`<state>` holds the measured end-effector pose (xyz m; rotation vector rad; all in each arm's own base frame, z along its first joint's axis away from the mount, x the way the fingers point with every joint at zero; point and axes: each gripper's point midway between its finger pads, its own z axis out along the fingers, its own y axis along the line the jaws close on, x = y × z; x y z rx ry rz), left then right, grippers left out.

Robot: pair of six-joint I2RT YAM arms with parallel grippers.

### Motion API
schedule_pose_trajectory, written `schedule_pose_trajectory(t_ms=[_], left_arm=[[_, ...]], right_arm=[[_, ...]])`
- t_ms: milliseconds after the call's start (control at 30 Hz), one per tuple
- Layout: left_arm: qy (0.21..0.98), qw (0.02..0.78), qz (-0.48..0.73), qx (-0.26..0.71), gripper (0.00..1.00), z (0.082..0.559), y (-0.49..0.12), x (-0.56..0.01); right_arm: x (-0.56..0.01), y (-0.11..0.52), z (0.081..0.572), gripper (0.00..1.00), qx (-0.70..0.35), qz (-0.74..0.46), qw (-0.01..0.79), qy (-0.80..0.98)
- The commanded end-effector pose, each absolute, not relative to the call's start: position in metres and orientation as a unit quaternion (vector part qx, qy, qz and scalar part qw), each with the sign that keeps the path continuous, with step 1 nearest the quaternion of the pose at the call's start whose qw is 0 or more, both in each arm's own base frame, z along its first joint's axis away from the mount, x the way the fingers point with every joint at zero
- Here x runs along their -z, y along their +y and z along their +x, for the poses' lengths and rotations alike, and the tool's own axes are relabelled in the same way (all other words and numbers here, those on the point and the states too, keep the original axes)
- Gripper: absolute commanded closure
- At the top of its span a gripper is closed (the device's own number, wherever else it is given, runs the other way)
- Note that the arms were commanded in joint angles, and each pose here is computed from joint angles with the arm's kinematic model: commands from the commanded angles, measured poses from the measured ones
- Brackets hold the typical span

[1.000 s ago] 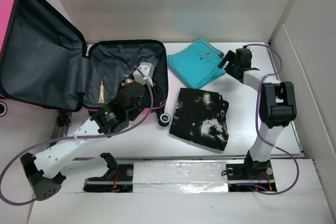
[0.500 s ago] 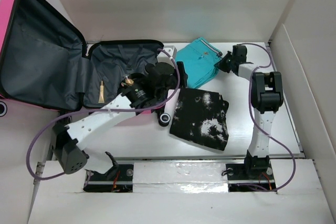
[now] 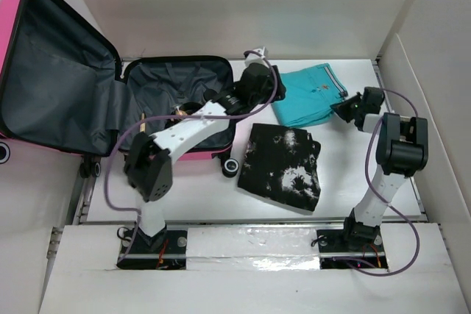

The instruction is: Pack the luggage

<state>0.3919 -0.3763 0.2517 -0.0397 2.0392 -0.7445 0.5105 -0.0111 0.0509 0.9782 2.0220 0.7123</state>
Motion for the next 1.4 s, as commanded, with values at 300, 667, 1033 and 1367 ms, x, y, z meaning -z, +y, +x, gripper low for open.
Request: schedule_pose_trajectory(t_ms=[300,667,1033,1367], left_arm=[[0.877,0.427,-0.038,0.219,0.45,0.473,-0.418,-0.170],[0.900,0.389,-0.079,0.181,0.33,0.506,-0.406,-0.093],[0.902,0.327,-0.105,0.261,0.34,0.510,-0.445,-0.049],[0.892,0.344,-0.126,0.265,0.64,0.513,-0.463,-0.033]], right_arm=[[-0.104,-0.024,0.506,0.19,-0.318,0.370,0.461,0.741],[-0.220,-0.028,0.455,0.02,-0.304,0.327,0.572,0.688],[-0.304,0.032,0.395,0.03,-0.316,0.213,0.643,0.664],[-0.357,0.048,0.343,0.05,-0.321,0.160,0.688,0.631]])
